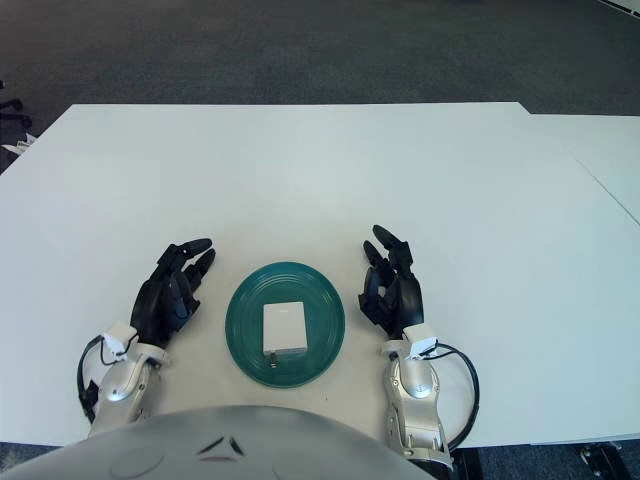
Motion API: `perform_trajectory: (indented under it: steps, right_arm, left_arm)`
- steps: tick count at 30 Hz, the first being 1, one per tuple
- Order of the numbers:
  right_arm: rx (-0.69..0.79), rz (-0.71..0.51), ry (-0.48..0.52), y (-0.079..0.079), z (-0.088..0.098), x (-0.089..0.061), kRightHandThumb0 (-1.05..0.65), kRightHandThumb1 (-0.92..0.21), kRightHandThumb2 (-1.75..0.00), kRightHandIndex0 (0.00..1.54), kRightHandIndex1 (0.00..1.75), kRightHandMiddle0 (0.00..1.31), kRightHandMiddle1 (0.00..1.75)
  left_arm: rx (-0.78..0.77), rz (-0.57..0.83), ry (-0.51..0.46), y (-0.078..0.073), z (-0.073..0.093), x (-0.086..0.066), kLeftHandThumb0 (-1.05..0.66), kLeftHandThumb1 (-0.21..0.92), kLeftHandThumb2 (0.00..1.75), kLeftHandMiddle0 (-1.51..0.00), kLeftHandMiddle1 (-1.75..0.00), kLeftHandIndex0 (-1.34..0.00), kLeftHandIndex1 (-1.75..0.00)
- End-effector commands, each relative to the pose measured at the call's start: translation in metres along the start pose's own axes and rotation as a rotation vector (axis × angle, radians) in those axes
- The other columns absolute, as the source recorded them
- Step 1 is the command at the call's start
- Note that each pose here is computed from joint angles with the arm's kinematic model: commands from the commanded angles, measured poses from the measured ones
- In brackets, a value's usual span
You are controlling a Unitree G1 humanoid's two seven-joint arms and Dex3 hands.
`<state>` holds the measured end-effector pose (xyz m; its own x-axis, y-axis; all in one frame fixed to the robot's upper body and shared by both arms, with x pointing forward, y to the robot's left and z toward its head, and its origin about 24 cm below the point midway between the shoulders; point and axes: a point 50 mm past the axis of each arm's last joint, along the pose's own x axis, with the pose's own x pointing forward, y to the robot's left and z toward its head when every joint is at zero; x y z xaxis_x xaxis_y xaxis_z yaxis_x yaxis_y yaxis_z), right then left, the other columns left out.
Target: Put the charger into the plate.
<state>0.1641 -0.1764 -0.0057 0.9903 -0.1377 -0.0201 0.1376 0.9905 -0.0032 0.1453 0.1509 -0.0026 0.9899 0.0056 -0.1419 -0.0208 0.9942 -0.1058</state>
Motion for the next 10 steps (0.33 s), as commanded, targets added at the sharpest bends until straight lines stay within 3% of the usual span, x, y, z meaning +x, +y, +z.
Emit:
perform_trajectory:
  steps: [1,10]
  right_arm:
    - [-0.004,-0.030,0.242,-0.0080,-0.0359,-0.0295,-0.71,-0.92,-0.81,0.41,0.01,0.00,0.66]
    - [-0.006,-0.033,0.240,-0.0086,-0.0345,-0.0316,-0.73,-0.92,-0.82,0.40,0.01,0.00,0.67]
  left_arm:
    - [0.012,0.018,0.079,0.0043,-0.0145,-0.0012,-0.98,0.92,0.91,-0.61,-0.09,-0.27,-1.01]
    - [-0.013,0.000,0.068,0.0036,-0.0123,-0.0051,-0.99,0.92,0.92,-0.61,-0.08,-0.24,-1.01]
